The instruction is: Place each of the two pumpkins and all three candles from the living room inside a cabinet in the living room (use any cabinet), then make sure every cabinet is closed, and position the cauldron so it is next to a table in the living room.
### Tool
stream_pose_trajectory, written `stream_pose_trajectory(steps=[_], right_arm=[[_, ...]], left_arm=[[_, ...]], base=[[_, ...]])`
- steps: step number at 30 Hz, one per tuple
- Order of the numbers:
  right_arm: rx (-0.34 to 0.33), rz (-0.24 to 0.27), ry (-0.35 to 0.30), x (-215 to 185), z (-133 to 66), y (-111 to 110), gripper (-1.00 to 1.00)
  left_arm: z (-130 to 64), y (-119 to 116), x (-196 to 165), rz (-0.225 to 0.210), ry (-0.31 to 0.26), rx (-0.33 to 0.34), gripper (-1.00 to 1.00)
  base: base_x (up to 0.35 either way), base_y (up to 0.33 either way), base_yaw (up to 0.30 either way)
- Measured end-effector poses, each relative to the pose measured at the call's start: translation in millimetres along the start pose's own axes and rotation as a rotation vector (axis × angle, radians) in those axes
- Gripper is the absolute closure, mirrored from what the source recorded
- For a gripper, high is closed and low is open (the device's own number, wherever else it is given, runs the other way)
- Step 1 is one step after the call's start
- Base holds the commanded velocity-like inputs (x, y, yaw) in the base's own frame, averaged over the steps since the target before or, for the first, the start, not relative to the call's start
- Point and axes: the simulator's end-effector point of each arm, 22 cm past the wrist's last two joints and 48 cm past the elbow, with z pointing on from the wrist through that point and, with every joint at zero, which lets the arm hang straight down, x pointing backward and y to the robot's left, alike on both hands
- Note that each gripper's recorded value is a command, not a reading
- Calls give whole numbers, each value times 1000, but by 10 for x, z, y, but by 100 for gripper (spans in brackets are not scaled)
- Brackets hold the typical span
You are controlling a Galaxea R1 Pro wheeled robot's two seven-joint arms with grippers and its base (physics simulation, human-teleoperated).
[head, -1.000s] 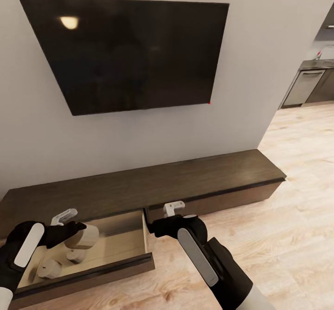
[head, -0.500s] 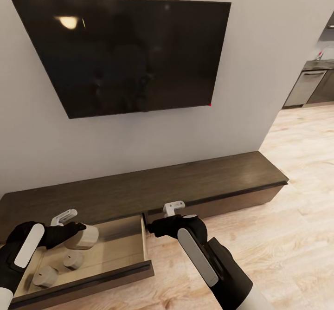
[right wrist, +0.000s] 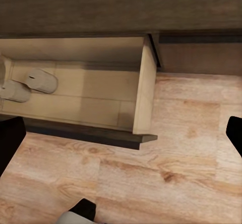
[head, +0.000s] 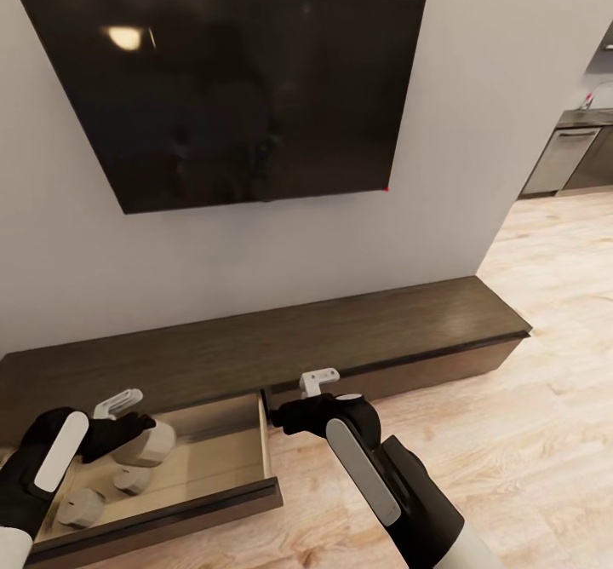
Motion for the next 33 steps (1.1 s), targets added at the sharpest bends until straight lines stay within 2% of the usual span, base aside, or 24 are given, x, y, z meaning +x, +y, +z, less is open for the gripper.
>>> stream_pose_trajectory(steps=[7,15,17,21,29,33], right_arm=[[4,-1,-1,38,67,-45,-100],[13,5,-4,30,71,-87,-100],[21,31,-7,3,68,-175,-100],[50,122,-33,-116,32,-481,-100],[91,243,-75,-245,-42,-908,-100],[69,267,-97,-277,-9,-944,-100]], left_arm=[[126,33,107,-2,11,-59,100],[175,-103,120,-6,-13,-51,100],[192,-156,133,10,-19,-51,100],[227,-232,162,41,-21,-53,100],[233,-249,128,42,-42,-55,100],[289,-244,138,42,-43,-55,100]], base=[[0,0,0],[0,0,0],[0,0,0],[0,0,0],[0,0,0],[0,0,0]])
